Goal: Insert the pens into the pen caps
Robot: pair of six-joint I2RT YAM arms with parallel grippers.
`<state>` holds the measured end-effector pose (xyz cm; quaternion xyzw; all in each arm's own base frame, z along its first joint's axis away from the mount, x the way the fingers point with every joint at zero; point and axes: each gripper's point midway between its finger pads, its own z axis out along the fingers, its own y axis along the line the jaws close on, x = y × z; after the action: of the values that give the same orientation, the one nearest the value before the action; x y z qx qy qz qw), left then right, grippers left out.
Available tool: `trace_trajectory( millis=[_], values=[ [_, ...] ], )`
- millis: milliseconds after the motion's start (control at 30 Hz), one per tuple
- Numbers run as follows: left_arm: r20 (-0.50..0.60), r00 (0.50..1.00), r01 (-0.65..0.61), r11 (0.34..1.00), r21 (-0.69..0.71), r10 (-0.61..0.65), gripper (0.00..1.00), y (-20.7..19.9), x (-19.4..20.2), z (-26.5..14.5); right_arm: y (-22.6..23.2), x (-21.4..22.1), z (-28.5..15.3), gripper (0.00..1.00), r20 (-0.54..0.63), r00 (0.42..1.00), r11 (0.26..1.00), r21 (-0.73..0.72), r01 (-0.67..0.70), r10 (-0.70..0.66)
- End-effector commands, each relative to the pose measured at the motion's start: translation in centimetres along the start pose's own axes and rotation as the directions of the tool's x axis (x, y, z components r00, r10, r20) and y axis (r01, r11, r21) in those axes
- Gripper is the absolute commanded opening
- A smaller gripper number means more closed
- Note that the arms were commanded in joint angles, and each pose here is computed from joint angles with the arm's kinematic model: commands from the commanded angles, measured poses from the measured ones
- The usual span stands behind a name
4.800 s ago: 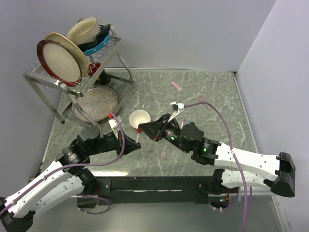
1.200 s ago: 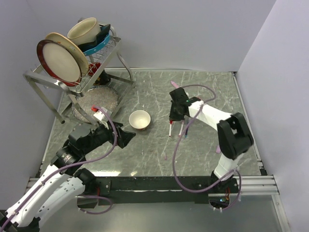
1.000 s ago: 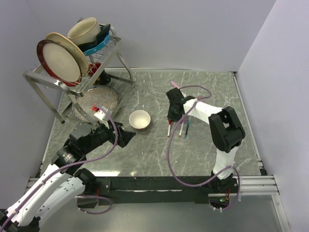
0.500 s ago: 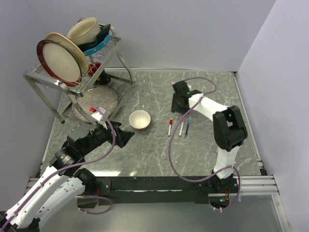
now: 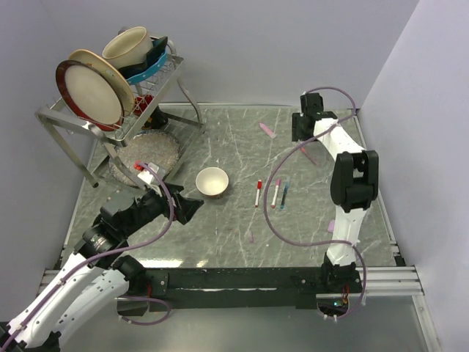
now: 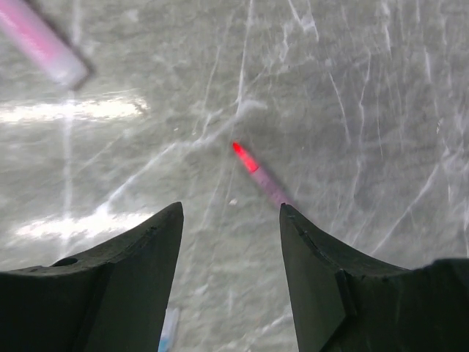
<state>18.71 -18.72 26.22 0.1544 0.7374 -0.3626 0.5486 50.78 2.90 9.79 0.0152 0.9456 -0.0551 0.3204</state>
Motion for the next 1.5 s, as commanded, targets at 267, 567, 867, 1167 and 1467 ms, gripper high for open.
trace_trajectory(
  millis=[267,567,867,1167,1467],
  values=[
    [0.017,1.000,-0.023,1.000,-0.004,0.023,0.99,0.2,-0.4,0.5,-1.8,1.6,5.0,0.64,-0.127,0.987,0.995,-0.043,0.091,-0.096],
    [0.013,1.000,-0.025,1.000,-0.006,0.025,0.99,0.3,-0.3,0.7,-1.9,4.2,6.2,0.55,-0.208,0.975,0.997,-0.030,0.072,-0.077],
    [0.030,0.999,-0.038,0.999,0.027,0.038,0.99,-0.3,-0.5,0.3,-2.7,5.1,6.2,0.04,-0.259,0.965,0.998,0.036,0.046,-0.035],
    [0.036,0.999,0.013,0.999,0.051,-0.015,0.98,-1.0,-0.7,-0.1,0.3,0.9,-1.4,0.00,-0.113,0.991,0.997,0.019,-0.075,0.077],
    [-0.011,0.978,0.209,0.972,0.108,-0.209,0.94,-3.4,-2.3,0.5,8.9,5.7,-12.3,0.00,-0.057,0.972,0.924,-0.301,-0.235,0.229]
  ],
)
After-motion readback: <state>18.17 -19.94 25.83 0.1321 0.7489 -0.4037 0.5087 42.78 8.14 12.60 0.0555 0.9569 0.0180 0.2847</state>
